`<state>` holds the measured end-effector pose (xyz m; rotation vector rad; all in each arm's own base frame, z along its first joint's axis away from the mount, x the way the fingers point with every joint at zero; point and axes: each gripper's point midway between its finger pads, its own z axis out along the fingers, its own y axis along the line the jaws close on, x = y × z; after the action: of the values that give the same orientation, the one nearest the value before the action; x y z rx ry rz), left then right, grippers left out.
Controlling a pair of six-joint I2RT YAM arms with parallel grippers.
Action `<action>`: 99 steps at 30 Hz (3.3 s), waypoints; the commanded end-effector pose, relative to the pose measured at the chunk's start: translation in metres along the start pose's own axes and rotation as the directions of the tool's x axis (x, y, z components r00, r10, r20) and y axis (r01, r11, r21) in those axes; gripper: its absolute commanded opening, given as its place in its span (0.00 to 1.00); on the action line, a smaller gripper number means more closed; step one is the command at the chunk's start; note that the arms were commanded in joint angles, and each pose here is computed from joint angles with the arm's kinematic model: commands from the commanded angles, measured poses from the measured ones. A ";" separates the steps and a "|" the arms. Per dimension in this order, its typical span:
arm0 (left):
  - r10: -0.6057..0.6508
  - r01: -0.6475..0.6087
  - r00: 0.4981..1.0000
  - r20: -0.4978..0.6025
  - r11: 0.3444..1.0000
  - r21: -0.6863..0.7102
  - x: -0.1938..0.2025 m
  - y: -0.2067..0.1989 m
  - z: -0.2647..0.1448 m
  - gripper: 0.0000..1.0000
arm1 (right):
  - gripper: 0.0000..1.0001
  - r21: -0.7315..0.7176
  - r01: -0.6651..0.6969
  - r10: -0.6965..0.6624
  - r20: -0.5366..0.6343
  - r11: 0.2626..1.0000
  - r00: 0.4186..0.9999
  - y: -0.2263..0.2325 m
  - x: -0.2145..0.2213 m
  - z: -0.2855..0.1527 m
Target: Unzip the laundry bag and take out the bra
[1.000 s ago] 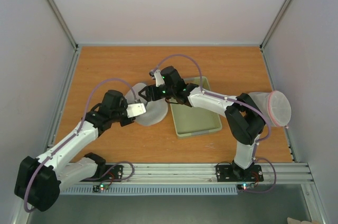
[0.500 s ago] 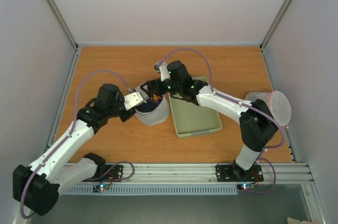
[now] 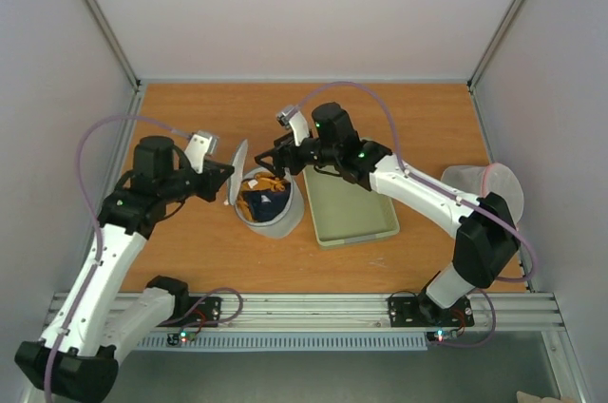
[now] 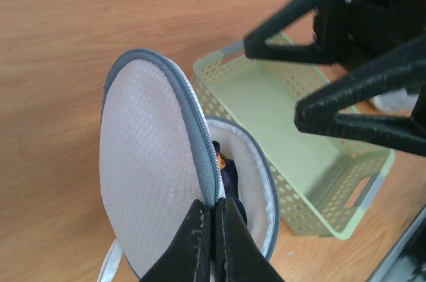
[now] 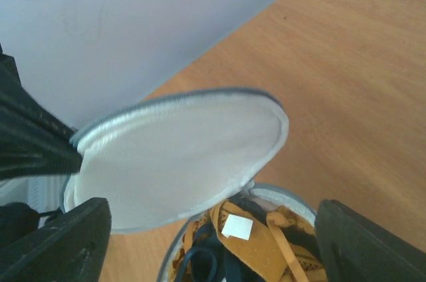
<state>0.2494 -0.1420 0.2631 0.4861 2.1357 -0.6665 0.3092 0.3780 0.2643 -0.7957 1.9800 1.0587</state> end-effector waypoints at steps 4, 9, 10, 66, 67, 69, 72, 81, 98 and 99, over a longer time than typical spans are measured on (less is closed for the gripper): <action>-0.458 0.454 0.885 0.084 0.889 0.059 0.018 0.033 0.003 0.01 | 0.76 0.038 0.051 -0.046 -0.116 0.998 0.992 -0.001 0.028 0.017; -0.598 0.588 0.785 0.158 0.801 0.109 0.028 0.054 0.005 0.01 | 0.74 0.080 0.111 -0.085 -0.276 0.991 0.957 0.009 0.069 0.034; -0.613 0.603 0.773 0.166 0.790 0.109 0.030 0.057 0.004 0.01 | 0.74 0.080 0.111 -0.083 -0.291 0.991 0.953 0.012 0.074 0.034; -0.514 0.500 0.809 0.286 0.857 0.126 0.043 0.053 -0.007 0.01 | 0.01 -0.025 0.145 -0.147 -0.224 0.989 0.963 0.072 -0.014 0.008; -0.513 0.499 0.809 0.286 0.858 0.126 0.042 0.053 -0.007 0.01 | 0.01 -0.050 0.151 -0.158 -0.191 0.987 0.969 0.079 -0.025 0.002; -0.513 0.499 0.810 0.286 0.858 0.125 0.043 0.053 -0.007 0.01 | 0.01 -0.082 0.173 -0.182 -0.130 0.982 0.975 0.090 -0.045 -0.011; -0.510 0.496 0.810 0.290 0.859 0.124 0.042 0.053 -0.007 0.01 | 0.01 -0.062 0.193 -0.199 -0.096 0.979 0.975 0.091 -0.059 -0.020; -0.503 0.487 0.813 0.294 0.863 0.131 0.040 0.051 -0.009 0.01 | 0.01 -0.116 0.227 -0.230 -0.008 0.967 0.973 0.090 -0.067 -0.023; -0.430 0.362 0.858 0.282 0.895 0.262 -0.005 0.001 -0.047 0.01 | 0.08 0.148 0.057 -0.006 -0.323 0.987 0.946 -0.010 0.075 0.041; -0.429 0.357 0.859 0.280 0.893 0.273 -0.004 -0.001 -0.047 0.01 | 0.12 0.150 0.057 -0.003 -0.338 0.987 0.941 -0.010 0.082 0.042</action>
<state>0.2344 -0.1057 0.2834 -0.0340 1.8729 -1.0711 0.2852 0.4003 0.1972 -0.9993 2.2460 0.8509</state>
